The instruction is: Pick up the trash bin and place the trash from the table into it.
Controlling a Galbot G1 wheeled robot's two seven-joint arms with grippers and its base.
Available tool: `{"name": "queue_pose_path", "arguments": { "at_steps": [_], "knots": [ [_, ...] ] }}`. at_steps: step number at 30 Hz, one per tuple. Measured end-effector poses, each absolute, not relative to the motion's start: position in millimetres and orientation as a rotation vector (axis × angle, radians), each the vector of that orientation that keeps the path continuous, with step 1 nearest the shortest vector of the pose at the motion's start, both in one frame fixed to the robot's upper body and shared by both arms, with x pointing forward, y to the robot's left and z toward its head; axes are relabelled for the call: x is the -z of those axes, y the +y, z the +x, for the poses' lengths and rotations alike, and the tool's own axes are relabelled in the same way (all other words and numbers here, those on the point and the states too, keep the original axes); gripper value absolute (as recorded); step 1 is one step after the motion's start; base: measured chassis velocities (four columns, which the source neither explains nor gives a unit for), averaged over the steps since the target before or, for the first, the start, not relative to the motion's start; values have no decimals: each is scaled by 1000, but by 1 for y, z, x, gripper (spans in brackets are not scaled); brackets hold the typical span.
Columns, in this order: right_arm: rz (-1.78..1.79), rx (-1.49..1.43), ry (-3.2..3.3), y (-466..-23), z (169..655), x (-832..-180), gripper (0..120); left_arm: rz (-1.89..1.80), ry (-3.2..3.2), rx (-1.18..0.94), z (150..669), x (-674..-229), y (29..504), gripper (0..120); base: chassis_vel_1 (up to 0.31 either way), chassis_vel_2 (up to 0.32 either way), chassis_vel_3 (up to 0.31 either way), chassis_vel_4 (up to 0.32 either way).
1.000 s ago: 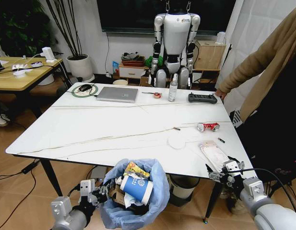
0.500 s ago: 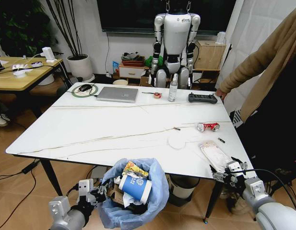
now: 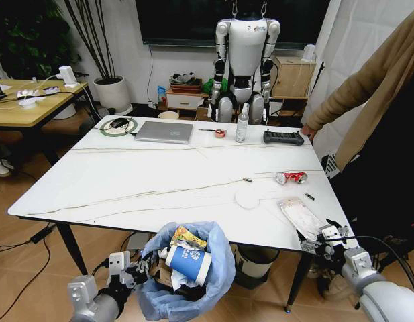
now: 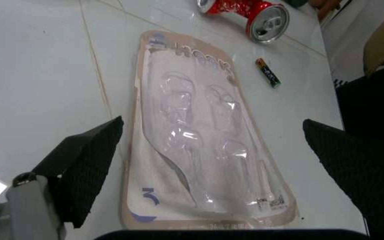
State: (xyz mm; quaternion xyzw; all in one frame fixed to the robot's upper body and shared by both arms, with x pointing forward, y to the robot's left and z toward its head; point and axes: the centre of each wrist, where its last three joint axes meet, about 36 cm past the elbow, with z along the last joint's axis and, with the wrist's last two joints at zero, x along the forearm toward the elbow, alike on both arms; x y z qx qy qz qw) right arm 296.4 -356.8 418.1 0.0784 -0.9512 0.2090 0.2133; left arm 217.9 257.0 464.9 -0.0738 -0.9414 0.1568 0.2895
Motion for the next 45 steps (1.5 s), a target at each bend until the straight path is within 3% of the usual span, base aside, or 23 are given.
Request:
{"name": "queue_pose_path", "arguments": {
  "at_steps": [3, 8, 14, 18, 21, 25, 28, 45],
  "knots": [
    [219, -584, -2637, -362, 298, -414, 95, -193, -2510, -419, 216, -466, 257, 0, 0, 0, 0, 0],
    [217, -584, -2634, -367, 298, -411, 81, -187, -2510, -416, 215, -467, 258, 0, 0, 0, 0, 0],
    [225, -573, -2633, -369, 297, -408, 55, -179, -2510, -417, 214, -467, 258, 0, 0, 0, 0, 0],
    [230, -567, -2631, -369, 296, -406, 48, -178, -2509, -417, 213, -467, 257, 0, 0, 0, 0, 0],
    [239, -559, -2627, -372, 295, -404, 24, -173, -2512, -417, 212, -468, 258, 0, 0, 0, 0, 0],
    [242, -555, -2625, -372, 294, -403, 14, -171, -2512, -416, 212, -469, 258, 0, 0, 0, 0, 0],
    [250, -550, -2624, -371, 294, -401, 1, -170, -2513, -417, 211, -469, 257, 0, 0, 0, 0, 0],
    [353, -402, -2771, -353, 287, -448, 0, -178, -2520, -414, 210, -471, 255, 0, 0, 0, 0, 0]
  ]
}}
